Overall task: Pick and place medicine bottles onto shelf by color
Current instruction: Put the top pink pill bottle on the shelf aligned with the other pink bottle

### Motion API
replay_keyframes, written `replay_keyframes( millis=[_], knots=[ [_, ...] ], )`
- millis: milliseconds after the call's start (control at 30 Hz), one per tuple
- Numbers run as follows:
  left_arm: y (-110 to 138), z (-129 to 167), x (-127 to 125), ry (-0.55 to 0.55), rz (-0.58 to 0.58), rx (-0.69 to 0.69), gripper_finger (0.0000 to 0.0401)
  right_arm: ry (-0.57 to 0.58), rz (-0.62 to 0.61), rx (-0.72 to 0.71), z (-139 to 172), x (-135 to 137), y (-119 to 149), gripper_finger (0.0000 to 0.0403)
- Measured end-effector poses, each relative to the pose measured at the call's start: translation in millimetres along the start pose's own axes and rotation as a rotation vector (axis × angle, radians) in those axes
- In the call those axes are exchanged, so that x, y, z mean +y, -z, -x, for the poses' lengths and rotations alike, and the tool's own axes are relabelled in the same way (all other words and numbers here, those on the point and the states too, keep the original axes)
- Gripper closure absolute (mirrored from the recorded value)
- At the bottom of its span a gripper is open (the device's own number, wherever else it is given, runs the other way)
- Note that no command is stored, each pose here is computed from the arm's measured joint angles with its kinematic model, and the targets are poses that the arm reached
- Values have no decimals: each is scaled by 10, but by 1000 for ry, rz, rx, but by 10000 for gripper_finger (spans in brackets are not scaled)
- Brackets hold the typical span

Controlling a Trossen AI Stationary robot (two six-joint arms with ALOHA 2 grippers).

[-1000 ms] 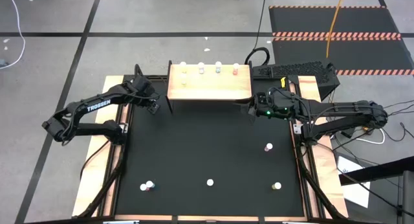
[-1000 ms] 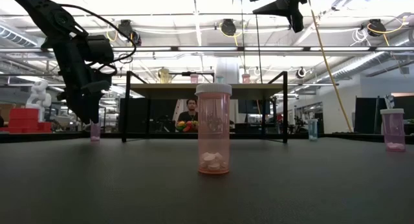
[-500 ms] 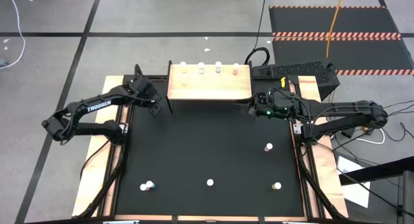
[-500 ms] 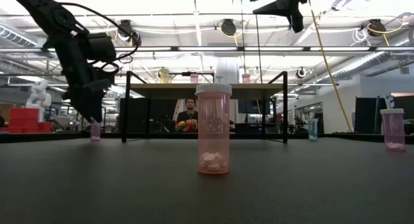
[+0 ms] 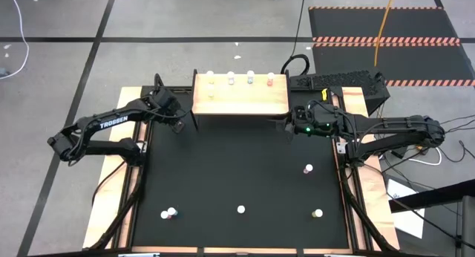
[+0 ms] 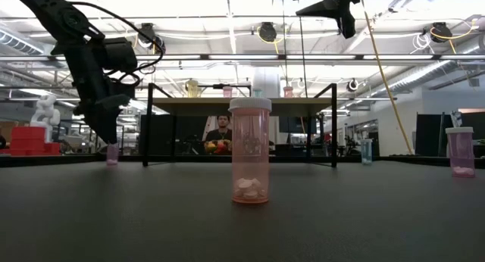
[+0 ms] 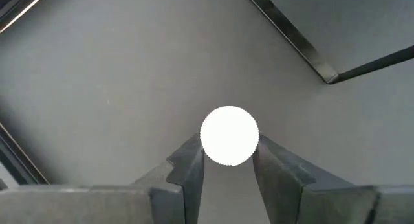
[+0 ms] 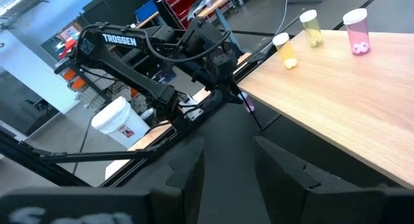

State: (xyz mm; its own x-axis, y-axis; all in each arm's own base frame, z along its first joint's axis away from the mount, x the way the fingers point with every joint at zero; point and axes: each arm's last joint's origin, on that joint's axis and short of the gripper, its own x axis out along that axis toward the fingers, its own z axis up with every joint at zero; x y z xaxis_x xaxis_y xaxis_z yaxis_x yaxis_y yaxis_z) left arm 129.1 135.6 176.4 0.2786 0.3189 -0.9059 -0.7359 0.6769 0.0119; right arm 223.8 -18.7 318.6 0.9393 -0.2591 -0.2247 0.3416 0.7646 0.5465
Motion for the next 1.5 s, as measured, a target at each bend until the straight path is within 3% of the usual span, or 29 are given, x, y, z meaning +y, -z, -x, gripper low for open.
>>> replay_keyframes(
  millis=[833,1300,1500],
  knots=[
    [-32,45,10,-33,124,6,277,-26,-2,51,0,-3,29,280],
    [-152,359,14,-41,138,111,277,-7,13,82,2,-24,58,280],
    [-235,614,-6,-34,125,82,277,-8,34,81,2,-23,57,280]
  ],
)
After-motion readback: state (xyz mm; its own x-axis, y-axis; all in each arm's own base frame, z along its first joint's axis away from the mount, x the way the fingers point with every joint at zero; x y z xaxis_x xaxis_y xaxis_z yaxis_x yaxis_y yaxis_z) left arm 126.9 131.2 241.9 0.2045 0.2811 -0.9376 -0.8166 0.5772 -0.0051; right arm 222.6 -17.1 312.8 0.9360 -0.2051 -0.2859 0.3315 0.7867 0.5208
